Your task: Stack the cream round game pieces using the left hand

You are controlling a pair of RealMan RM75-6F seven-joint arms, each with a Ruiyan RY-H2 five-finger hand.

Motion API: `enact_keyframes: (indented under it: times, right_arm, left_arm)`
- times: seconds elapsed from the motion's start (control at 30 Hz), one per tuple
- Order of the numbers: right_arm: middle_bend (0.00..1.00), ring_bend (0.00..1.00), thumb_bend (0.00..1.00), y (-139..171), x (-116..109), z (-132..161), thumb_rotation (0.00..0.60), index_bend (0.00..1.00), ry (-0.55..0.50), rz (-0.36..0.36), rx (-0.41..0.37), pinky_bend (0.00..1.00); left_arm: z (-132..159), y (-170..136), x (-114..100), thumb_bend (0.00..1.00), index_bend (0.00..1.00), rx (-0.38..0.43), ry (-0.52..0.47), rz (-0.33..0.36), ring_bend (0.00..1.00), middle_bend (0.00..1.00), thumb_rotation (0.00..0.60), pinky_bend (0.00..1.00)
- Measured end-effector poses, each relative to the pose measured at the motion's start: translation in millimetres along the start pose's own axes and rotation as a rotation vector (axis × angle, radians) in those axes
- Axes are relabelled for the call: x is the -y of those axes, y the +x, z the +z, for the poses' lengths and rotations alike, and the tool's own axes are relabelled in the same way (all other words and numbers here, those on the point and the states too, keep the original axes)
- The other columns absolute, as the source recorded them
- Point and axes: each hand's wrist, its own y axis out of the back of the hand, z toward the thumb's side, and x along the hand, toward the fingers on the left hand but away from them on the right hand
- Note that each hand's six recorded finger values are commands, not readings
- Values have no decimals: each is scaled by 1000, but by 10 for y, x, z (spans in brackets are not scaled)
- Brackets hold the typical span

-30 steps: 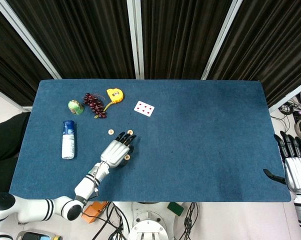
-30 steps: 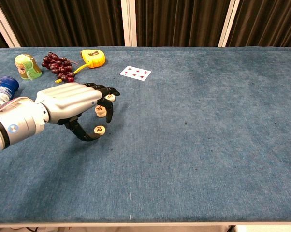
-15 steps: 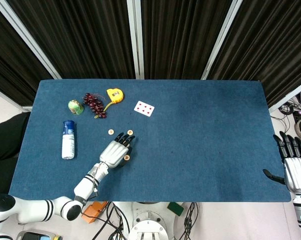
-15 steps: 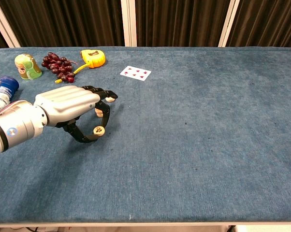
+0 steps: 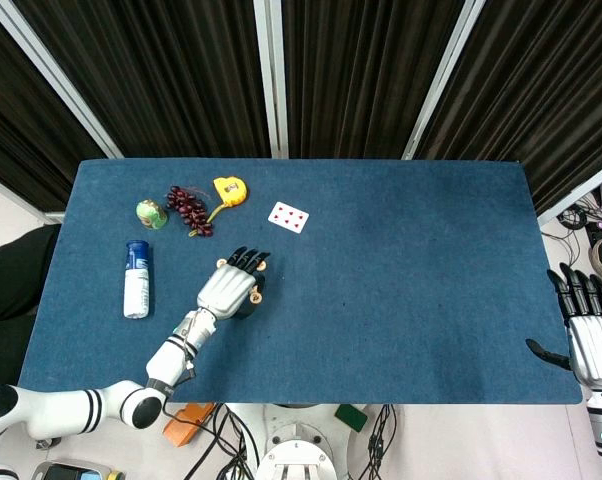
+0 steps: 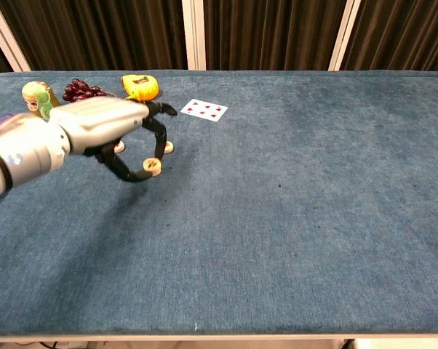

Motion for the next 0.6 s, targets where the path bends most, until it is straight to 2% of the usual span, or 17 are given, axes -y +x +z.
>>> enact_keyframes:
  times: [0.27, 0.6]
  right_arm:
    - [39, 0, 173, 22, -3, -65, 600, 0, -6, -2, 17, 4]
    - [39, 0, 173, 11, 10, -84, 600, 0, -11, 0, 18, 4]
  left_arm:
    - [-163, 207, -66, 354, 481, -81, -81, -43, 0, 13, 600, 0]
    - [-186, 246, -12, 348, 468, -101, -69, -69, 0, 12, 600, 0]
